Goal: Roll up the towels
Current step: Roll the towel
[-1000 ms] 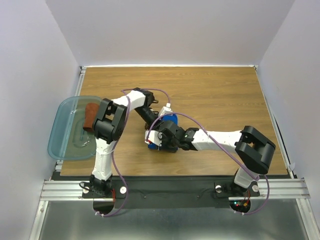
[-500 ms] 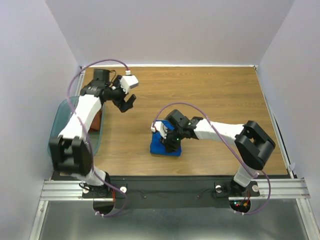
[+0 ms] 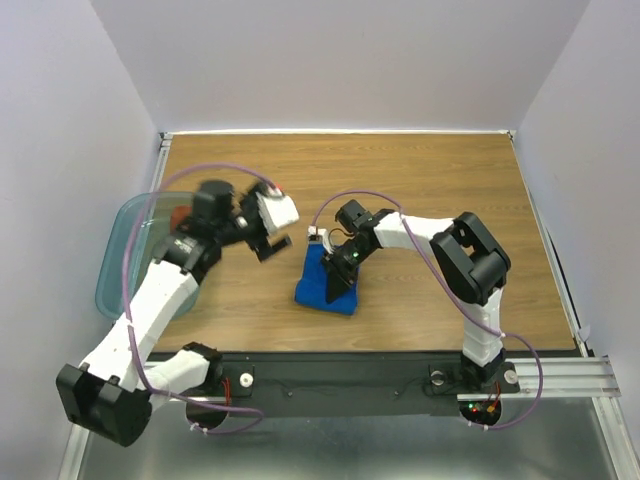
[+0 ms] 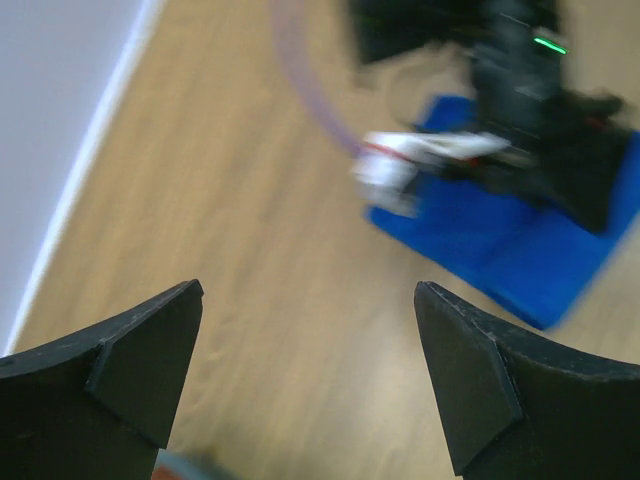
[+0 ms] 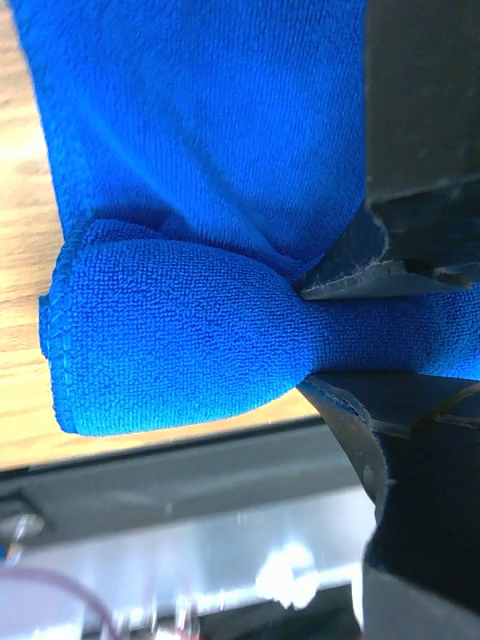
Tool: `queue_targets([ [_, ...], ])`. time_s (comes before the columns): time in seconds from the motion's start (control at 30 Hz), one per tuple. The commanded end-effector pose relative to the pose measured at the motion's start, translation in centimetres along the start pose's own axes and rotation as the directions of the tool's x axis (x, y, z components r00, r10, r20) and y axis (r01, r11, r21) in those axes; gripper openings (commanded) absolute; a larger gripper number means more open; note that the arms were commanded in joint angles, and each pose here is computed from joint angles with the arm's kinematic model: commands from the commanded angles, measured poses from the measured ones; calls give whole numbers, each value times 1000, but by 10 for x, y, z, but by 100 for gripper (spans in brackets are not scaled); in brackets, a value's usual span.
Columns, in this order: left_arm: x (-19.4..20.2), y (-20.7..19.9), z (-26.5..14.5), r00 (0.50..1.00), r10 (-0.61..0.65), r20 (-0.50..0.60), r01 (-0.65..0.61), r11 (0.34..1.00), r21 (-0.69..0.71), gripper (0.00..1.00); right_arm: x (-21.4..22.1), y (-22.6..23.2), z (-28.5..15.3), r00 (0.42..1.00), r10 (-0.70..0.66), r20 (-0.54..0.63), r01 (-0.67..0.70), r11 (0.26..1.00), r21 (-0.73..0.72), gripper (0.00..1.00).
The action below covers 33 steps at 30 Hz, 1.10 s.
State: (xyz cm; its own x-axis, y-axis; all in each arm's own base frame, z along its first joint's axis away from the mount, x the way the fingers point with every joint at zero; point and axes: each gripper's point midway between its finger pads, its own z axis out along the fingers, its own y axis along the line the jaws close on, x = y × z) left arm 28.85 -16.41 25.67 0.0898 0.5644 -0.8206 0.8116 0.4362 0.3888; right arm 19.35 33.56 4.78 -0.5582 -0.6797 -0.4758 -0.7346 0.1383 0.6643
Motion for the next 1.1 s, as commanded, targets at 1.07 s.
queue_targets([
  [1.07, 104, -207, 94, 840, 541, -27, -499, 792, 351, 75, 22, -45, 9, 978, 185, -94, -198, 967, -160, 8],
])
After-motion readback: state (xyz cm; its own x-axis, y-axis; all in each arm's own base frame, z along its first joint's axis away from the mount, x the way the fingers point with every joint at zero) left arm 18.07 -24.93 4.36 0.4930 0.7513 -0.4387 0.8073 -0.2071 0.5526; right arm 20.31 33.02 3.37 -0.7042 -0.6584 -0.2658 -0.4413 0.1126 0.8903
